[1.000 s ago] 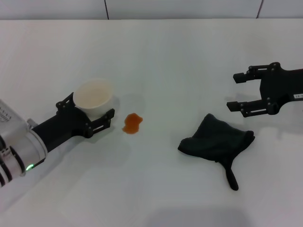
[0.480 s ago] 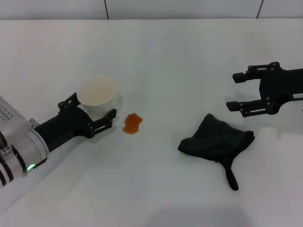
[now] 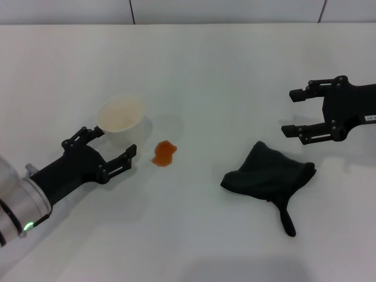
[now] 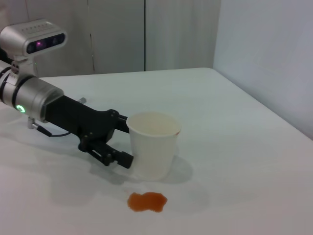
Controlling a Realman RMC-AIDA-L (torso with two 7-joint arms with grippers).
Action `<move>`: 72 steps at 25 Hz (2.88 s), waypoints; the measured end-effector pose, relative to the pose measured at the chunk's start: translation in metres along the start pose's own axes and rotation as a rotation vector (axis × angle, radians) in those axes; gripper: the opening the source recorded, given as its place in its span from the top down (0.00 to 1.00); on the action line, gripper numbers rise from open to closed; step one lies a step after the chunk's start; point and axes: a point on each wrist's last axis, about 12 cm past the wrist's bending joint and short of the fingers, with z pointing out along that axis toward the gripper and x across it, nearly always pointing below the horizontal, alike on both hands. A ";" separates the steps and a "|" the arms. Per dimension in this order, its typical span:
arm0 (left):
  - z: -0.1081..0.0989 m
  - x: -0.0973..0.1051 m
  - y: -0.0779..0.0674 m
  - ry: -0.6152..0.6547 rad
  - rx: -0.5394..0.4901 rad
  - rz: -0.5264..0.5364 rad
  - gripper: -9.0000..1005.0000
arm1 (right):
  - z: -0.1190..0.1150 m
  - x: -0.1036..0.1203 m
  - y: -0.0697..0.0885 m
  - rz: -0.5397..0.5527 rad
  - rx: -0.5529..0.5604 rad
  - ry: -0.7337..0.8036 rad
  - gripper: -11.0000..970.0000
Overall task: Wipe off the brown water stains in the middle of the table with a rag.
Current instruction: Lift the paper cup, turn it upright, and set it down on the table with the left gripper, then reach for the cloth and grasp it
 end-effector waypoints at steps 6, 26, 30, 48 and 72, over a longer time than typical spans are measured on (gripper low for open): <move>-0.020 0.001 -0.001 -0.072 -0.016 -0.054 0.13 | -0.002 -0.002 0.000 -0.001 -0.005 -0.001 0.21; -0.081 -0.034 0.018 0.075 0.262 -0.134 0.14 | -0.012 -0.009 0.004 0.046 -0.020 0.031 0.21; -0.083 -0.058 0.025 0.148 0.336 -0.072 0.14 | -0.010 -0.015 0.004 0.060 -0.029 0.081 0.21; -0.063 -0.117 0.023 0.349 0.514 0.127 0.14 | 0.011 -0.042 0.011 0.018 -0.173 0.198 0.21; -0.048 -0.116 0.012 0.381 0.545 0.143 0.14 | 0.062 -0.019 0.019 0.010 -0.198 0.331 0.37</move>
